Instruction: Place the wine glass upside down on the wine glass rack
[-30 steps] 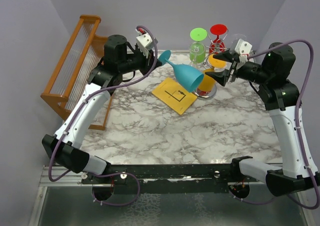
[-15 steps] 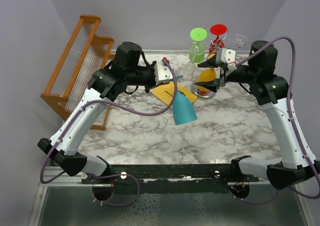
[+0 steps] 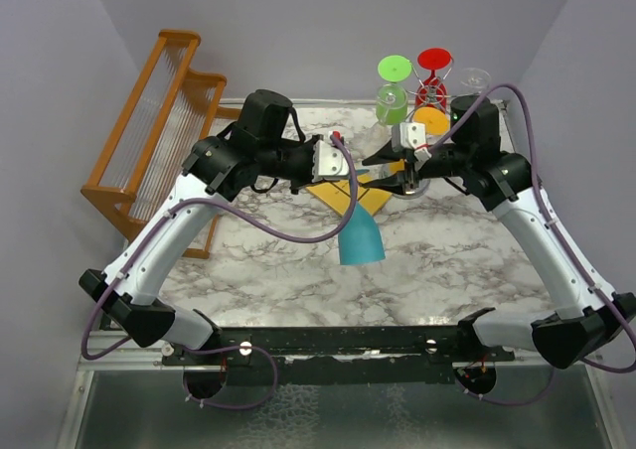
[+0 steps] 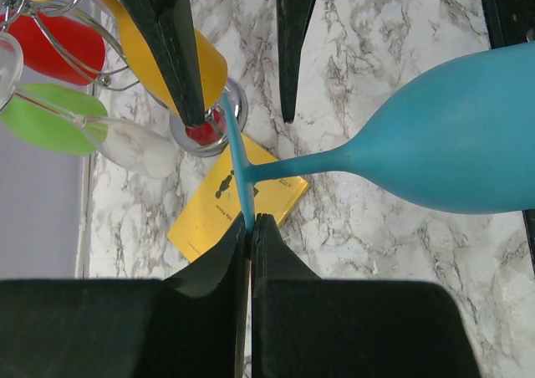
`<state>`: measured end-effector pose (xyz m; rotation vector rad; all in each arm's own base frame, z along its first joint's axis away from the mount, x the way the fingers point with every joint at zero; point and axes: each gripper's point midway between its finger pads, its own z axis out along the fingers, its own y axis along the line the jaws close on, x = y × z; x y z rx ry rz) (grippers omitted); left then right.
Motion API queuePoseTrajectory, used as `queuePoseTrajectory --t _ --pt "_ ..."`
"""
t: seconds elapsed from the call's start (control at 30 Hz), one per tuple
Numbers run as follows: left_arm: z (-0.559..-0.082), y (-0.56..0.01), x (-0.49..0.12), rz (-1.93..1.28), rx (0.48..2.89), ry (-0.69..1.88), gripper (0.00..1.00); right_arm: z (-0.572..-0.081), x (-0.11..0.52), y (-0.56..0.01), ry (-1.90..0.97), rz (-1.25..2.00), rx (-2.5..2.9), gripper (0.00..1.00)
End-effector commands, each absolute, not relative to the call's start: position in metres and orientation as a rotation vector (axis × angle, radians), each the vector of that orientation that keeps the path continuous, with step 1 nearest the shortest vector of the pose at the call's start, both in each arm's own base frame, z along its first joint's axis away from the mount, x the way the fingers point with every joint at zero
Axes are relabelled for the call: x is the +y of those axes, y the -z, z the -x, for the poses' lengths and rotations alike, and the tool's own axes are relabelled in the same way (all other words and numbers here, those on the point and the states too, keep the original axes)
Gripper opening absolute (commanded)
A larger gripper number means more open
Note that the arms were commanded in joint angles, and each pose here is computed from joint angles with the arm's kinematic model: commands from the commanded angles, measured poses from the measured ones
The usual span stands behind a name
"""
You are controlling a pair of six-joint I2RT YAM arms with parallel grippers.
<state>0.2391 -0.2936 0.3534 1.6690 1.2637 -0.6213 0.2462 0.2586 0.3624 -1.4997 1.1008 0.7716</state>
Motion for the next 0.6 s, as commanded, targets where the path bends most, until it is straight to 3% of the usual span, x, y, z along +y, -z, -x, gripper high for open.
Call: queuePoseTrajectory --t 0.0,0.2,0.33,0.4,0.43,0.57 --pt "-0.228 -0.358 -0.3 -1.703 1.192 0.68 0.0 -0.25 0.27 -0.356 -0.775 1.518 1.062 0.41" --pt "-0.228 -0.353 -0.301 -1.716 1.194 0.684 0.0 -0.249 0.275 -0.352 -0.794 1.532 1.062 0.25" --pt "-0.229 -0.351 -0.299 -1.721 1.199 0.668 0.0 -0.249 0.273 -0.351 -0.776 1.535 1.063 0.02" --pt "-0.23 -0.349 -0.298 -1.723 1.204 0.66 0.0 -0.25 0.271 -0.35 -0.757 1.535 1.072 0.01" --pt "-0.23 -0.349 -0.297 -1.722 1.208 0.654 0.02 -0.252 0.269 -0.35 -0.738 1.534 1.082 0.01" --pt "-0.232 -0.347 -0.291 -1.716 1.233 0.611 0.27 -0.259 0.258 -0.346 -0.622 1.541 1.116 0.01"
